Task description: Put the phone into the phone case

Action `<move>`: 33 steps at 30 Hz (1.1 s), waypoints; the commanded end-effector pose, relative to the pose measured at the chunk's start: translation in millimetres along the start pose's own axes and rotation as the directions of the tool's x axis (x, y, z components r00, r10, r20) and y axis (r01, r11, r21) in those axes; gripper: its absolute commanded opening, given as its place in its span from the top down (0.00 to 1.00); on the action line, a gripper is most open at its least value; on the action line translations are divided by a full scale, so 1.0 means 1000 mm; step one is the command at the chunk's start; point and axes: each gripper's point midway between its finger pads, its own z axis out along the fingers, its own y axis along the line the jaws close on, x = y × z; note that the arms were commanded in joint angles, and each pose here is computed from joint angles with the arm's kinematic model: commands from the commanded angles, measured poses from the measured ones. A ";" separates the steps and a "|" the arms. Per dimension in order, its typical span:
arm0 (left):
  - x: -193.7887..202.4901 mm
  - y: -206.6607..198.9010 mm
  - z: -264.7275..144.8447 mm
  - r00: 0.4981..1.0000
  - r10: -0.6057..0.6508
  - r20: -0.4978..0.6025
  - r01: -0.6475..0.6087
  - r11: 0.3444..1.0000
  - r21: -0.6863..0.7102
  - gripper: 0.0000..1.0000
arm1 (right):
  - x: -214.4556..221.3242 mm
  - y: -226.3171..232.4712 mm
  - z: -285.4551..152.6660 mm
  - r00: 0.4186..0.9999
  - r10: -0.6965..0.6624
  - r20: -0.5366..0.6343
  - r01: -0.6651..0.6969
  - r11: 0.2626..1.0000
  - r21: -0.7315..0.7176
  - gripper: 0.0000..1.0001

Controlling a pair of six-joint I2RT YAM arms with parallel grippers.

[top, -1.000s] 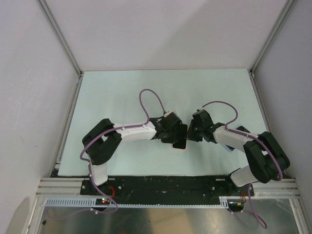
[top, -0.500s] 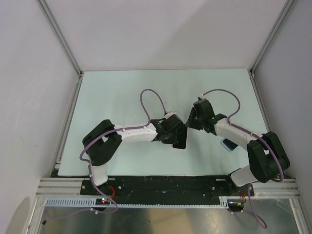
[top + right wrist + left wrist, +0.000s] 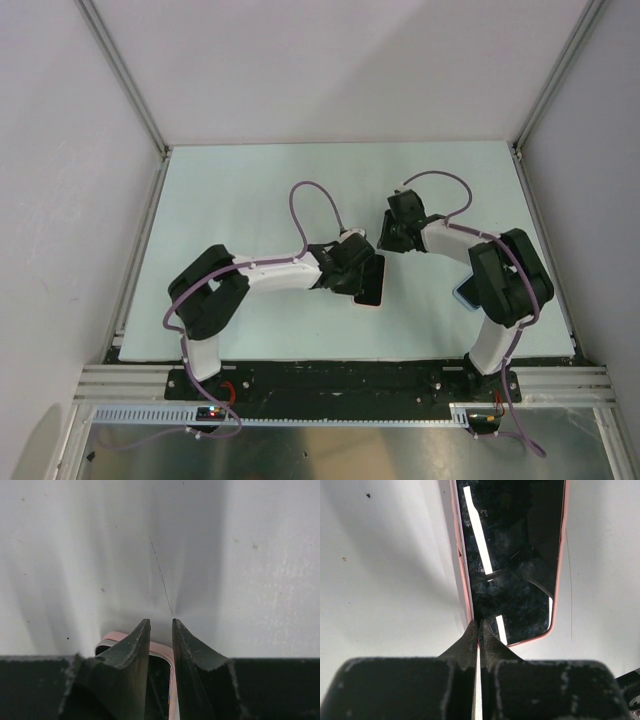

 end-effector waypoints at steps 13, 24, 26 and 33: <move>0.008 0.050 0.021 0.994 0.067 -0.090 -0.078 0.990 -0.116 1.00 | 0.032 -0.003 -0.017 0.999 -0.005 -0.049 0.007 0.999 0.048 0.72; -0.014 0.036 -0.048 0.999 -0.002 0.049 0.003 1.000 -0.020 0.66 | 0.041 -0.011 -0.018 0.998 0.012 -0.059 -0.008 0.998 0.059 0.72; -0.005 0.037 -0.055 0.999 -0.017 0.048 0.017 1.000 -0.011 0.67 | 0.041 -0.011 -0.016 0.998 0.012 -0.061 -0.009 0.998 0.055 0.72; 0.046 0.010 -0.048 1.000 -0.014 -0.027 0.015 0.999 0.051 0.87 | 0.042 -0.013 -0.015 0.998 0.014 -0.065 -0.010 0.998 0.062 0.73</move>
